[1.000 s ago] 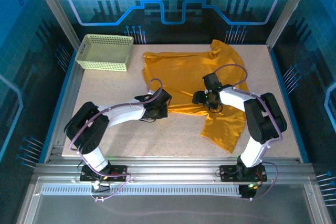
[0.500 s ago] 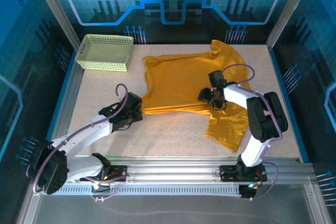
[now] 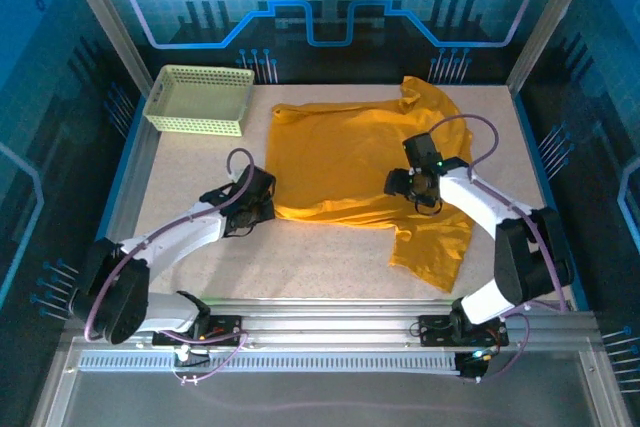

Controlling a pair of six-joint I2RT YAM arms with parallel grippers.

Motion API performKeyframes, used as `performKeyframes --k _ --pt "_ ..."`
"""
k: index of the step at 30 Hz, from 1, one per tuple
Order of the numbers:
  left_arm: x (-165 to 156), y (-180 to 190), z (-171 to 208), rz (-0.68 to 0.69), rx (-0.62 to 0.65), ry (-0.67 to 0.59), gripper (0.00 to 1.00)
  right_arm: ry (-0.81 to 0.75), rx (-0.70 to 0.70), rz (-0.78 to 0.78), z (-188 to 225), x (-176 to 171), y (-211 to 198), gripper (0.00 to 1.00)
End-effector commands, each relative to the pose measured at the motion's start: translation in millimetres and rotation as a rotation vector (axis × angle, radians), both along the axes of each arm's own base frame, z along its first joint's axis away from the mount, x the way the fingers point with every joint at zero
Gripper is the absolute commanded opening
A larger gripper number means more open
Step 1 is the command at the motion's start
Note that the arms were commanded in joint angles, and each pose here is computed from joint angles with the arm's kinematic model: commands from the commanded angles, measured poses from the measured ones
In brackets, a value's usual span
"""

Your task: Fold the inside-out t-shirt

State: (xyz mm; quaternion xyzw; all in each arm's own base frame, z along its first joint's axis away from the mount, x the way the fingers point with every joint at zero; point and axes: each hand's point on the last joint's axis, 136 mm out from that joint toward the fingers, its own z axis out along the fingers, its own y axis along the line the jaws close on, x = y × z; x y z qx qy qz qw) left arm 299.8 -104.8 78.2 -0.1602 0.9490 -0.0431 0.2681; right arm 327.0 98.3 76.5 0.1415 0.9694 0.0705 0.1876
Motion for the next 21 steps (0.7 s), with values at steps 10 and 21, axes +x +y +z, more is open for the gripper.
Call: performKeyframes --k 10,21 --pt "40.6 72.6 35.1 0.293 -0.014 -0.120 0.00 0.179 0.034 0.093 -64.9 -10.4 57.1 0.76" --pt "38.8 74.7 24.4 0.261 -0.007 -0.075 0.00 0.089 -0.095 0.175 -8.1 -1.9 50.2 0.77"
